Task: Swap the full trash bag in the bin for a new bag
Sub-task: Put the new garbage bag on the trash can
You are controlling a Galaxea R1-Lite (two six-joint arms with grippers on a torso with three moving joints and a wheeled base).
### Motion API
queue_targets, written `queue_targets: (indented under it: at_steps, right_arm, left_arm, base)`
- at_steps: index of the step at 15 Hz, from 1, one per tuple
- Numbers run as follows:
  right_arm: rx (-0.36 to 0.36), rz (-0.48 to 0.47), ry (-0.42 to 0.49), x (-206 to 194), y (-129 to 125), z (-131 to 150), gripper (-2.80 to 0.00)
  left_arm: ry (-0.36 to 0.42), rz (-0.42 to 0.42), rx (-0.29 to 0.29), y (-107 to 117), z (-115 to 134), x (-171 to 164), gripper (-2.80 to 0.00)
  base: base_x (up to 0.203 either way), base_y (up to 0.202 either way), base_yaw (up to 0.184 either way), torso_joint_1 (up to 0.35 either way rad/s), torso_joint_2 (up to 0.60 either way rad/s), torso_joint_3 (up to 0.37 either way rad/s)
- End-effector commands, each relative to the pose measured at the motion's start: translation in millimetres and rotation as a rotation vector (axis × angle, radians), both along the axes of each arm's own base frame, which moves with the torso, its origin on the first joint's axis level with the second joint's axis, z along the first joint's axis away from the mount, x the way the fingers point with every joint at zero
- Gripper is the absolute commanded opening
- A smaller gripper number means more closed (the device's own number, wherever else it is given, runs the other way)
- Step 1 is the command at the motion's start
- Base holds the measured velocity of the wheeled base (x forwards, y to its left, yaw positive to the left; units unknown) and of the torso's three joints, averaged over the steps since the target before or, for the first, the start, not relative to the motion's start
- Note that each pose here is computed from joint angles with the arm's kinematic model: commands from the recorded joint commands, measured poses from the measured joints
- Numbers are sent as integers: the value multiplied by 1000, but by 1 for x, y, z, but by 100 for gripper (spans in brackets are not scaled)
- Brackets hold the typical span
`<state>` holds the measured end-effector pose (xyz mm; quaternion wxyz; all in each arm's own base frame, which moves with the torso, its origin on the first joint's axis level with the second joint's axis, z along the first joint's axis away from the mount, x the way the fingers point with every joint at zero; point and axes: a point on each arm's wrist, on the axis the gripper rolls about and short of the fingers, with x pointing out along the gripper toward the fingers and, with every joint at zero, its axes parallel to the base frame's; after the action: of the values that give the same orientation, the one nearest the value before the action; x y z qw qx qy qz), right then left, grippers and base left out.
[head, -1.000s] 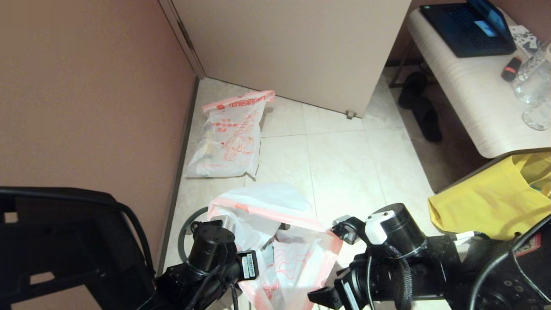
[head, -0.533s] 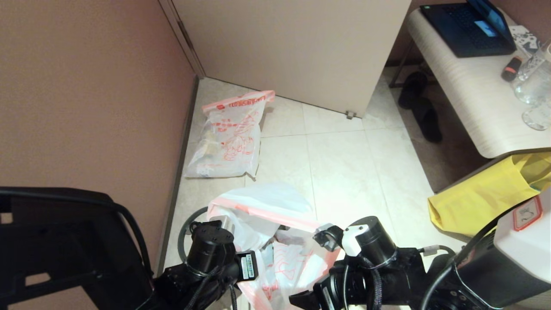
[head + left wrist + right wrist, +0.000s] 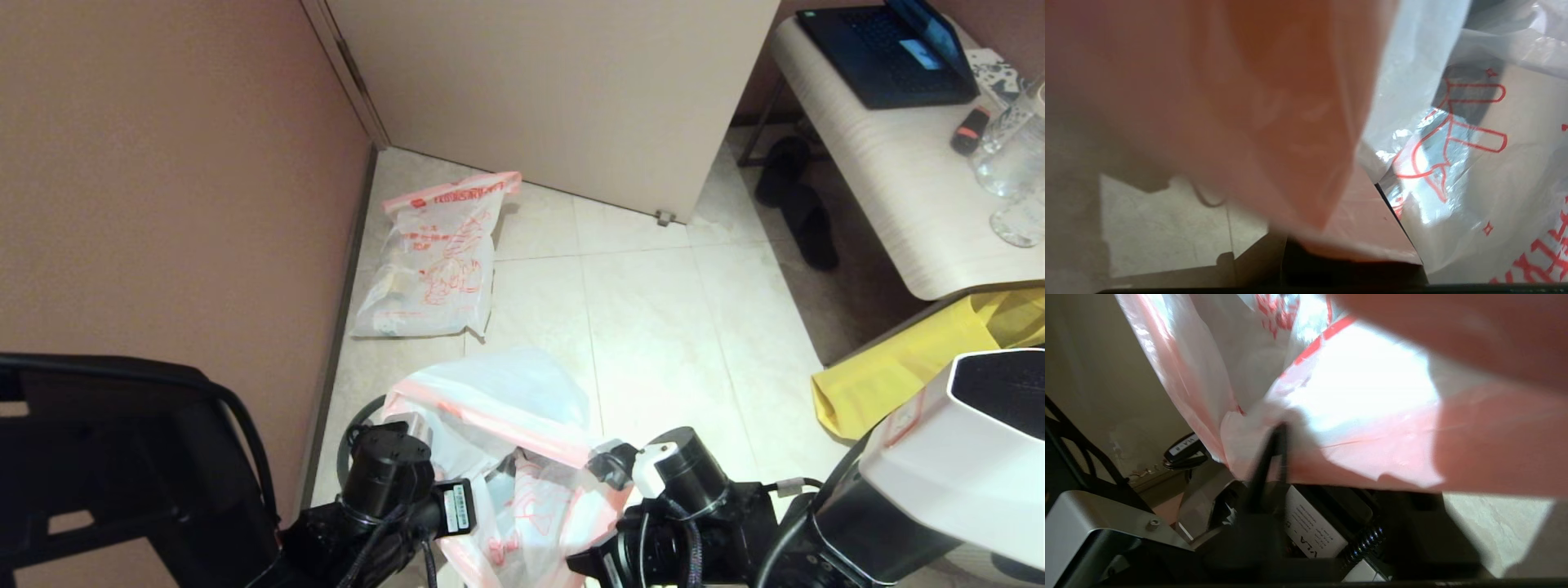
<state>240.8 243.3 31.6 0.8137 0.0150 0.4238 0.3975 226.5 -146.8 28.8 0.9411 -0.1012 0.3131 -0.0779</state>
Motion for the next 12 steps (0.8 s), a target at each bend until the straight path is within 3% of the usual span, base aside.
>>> queue_targets:
  at_steps: [1, 5, 9, 12]
  right_arm:
    - [-21, -5, 23, 4, 2, -14, -280]
    - [5, -19, -3, 18, 8, -10, -280]
    - [-65, -61, 25, 21, 5, -29, -280]
    - [-86, -71, 45, 23, 1, -36, -280]
  left_arm:
    - [-6, 15, 5, 6, 2, 0, -280]
    - [5, 8, 21, 13, 5, -12, -280]
    - [159, -34, 157, 33, -20, -47, -280]
    - [258, -50, 226, 40, -37, -63, -280]
  base:
    - [0, 0, 0, 0, 0, 0]
    - [0, 0, 0, 0, 0, 0]
    - [0, 0, 0, 0, 0, 0]
    - [0, 0, 0, 0, 0, 0]
